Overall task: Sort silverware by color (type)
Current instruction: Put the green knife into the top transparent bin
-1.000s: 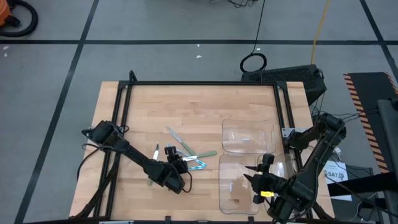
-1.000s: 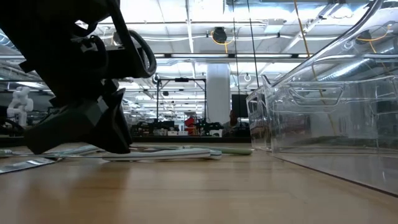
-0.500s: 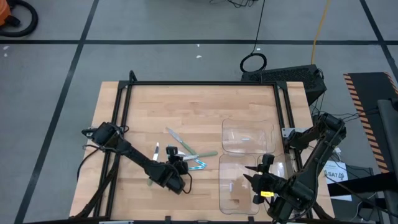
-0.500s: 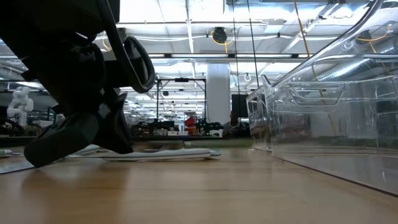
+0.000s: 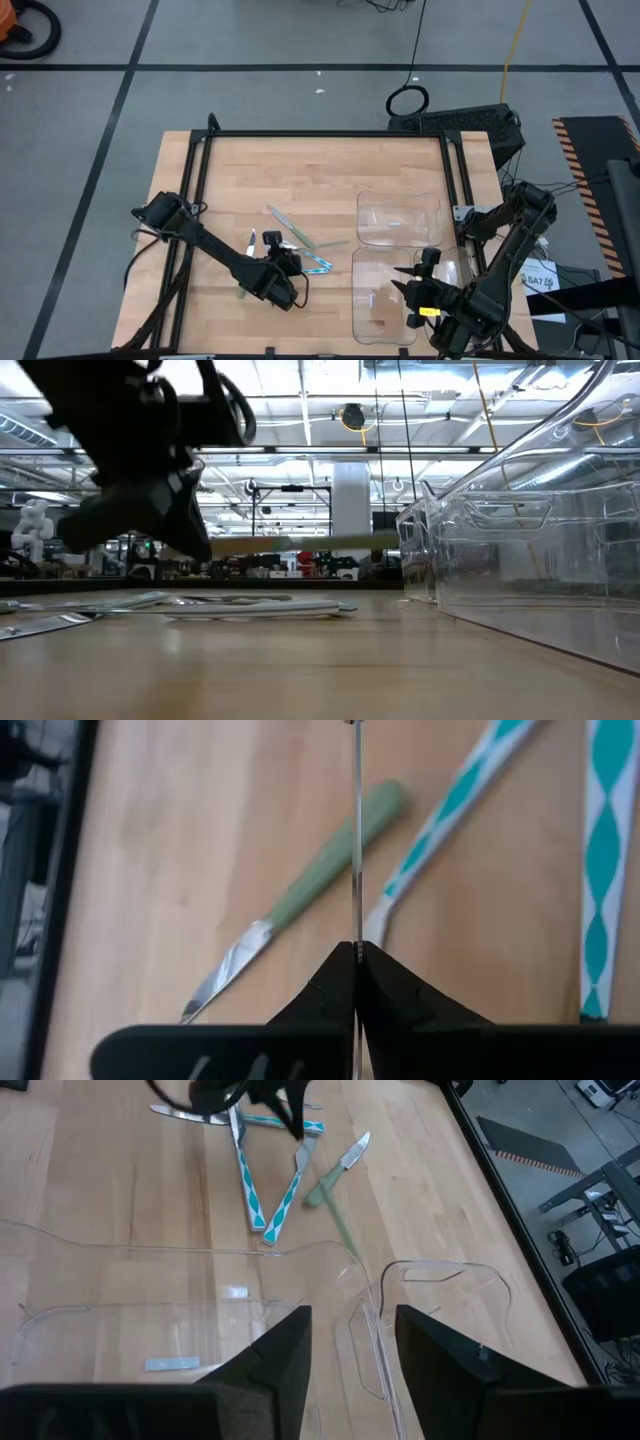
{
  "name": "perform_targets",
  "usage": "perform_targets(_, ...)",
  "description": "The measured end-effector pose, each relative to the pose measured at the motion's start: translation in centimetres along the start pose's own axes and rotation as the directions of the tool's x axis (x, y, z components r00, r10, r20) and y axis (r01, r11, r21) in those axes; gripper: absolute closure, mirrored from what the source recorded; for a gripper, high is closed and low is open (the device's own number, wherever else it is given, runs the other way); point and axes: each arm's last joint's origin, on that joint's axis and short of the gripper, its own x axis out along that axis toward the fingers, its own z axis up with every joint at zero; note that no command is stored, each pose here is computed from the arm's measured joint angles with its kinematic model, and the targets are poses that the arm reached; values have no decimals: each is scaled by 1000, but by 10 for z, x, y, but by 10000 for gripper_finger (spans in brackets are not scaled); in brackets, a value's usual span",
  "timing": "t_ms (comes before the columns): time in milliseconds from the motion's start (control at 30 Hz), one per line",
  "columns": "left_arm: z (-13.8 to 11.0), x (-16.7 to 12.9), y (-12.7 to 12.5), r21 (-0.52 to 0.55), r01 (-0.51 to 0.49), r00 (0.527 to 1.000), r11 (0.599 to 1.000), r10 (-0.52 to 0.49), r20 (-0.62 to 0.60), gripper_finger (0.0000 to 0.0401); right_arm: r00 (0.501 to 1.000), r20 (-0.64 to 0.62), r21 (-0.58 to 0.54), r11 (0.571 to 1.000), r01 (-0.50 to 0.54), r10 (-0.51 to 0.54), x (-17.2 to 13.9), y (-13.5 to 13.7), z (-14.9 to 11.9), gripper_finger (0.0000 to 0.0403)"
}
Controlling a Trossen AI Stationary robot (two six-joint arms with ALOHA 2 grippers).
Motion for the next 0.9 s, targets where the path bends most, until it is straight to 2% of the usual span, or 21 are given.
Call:
perform_targets(233,12,-36,24,-132,-16,1000,991,17,5,392,999,26,0,1000,18,-18,0,0,1,261)
perform_targets(333,19,-49,28,-161,4,998,987,5,58,392,998,48,0,999,33,-33,0,-1,1,261)
perform_targets(633,53,-88,35,-118,64,976,991,-37,213,393,994,87,-5,998,61,-60,0,-2,3,261)
perform_targets(900,79,-111,50,-95,90,956,991,-59,289,393,994,88,-4,998,61,-61,0,-2,3,261)
